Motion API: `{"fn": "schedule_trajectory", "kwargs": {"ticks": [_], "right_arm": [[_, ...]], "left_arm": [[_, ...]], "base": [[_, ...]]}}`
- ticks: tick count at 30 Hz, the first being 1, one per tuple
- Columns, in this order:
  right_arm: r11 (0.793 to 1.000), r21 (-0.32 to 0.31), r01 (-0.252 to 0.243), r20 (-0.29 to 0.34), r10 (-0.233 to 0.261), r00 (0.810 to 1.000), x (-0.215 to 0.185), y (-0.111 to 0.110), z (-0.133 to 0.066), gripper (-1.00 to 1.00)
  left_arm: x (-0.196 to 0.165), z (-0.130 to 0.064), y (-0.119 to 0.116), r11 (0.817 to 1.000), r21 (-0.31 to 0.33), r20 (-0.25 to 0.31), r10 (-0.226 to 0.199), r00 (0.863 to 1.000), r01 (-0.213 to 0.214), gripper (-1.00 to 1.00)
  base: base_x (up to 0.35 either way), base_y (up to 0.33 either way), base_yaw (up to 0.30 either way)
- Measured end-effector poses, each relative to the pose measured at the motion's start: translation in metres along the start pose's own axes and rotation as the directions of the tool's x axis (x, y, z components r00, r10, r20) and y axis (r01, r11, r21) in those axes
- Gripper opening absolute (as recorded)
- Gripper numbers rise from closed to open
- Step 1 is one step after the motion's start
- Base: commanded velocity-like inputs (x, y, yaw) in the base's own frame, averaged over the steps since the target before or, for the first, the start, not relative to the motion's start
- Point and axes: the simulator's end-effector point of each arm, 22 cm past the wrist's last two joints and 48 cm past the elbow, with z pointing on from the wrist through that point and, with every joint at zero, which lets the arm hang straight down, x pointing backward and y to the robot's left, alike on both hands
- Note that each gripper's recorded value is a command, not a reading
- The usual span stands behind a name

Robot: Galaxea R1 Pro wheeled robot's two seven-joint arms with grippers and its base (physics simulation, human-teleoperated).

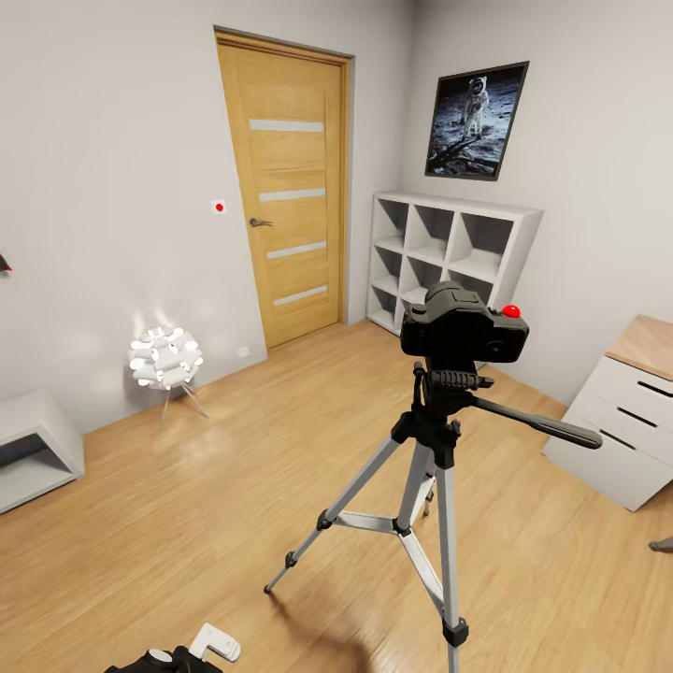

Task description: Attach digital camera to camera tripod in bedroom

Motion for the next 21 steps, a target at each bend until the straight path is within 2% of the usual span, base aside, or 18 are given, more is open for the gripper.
{"fn": "schedule_trajectory", "kwargs": {"ticks": [21], "right_arm": [[1.0,0.013,-0.002,0.002,0.002,1.0,-0.0003,-0.0095,-0.001,1.0]], "left_arm": [[0.0,0.0,0.0,1.0,0.0,0.0,0.0,1.0,0.0,1.0]], "base": [[0.0,0.0,0.0]]}}
